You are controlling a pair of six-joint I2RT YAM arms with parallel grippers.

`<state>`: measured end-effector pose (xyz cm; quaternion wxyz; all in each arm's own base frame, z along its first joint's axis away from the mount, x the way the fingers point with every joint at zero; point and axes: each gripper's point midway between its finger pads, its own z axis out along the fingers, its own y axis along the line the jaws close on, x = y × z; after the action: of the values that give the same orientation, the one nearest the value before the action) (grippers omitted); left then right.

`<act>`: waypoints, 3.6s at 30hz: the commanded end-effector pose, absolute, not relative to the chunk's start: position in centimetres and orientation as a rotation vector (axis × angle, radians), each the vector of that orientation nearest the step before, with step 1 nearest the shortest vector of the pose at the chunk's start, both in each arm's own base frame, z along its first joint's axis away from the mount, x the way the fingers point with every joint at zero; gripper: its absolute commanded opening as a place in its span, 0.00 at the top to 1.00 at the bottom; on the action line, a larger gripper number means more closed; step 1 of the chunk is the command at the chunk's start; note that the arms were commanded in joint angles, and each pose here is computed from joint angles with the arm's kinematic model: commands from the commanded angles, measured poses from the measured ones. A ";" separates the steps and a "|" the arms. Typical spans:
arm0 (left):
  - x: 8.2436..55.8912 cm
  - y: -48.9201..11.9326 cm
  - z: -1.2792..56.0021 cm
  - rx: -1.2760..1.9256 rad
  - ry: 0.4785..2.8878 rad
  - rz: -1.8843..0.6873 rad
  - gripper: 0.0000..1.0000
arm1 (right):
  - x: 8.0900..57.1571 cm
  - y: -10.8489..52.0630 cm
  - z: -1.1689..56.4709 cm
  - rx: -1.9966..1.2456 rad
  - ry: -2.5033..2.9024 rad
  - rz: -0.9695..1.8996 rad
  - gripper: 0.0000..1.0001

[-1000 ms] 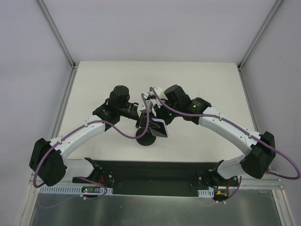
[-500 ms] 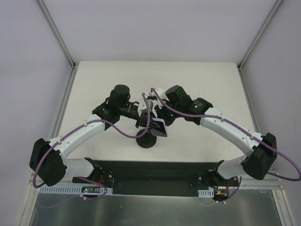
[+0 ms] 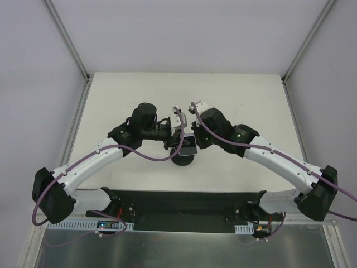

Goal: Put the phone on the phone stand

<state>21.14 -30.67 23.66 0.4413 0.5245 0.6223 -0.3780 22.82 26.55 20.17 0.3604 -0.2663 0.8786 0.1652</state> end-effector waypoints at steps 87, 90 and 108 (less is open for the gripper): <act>25.7 -10.5 33.4 0.196 1.691 -0.240 0.01 | 20.9 33.2 27.6 -0.401 2.007 0.254 0.03; 25.6 -10.1 33.0 0.202 1.676 -0.218 0.01 | 21.1 34.2 27.5 -0.416 2.008 0.257 0.03; 25.8 -10.3 31.3 0.201 1.680 -0.299 0.01 | 21.4 36.6 25.8 -0.336 2.055 0.172 0.02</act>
<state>25.99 -9.69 30.16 0.6387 0.0865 0.7572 -0.1059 20.81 36.75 23.87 0.4805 -0.1920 0.8521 0.0786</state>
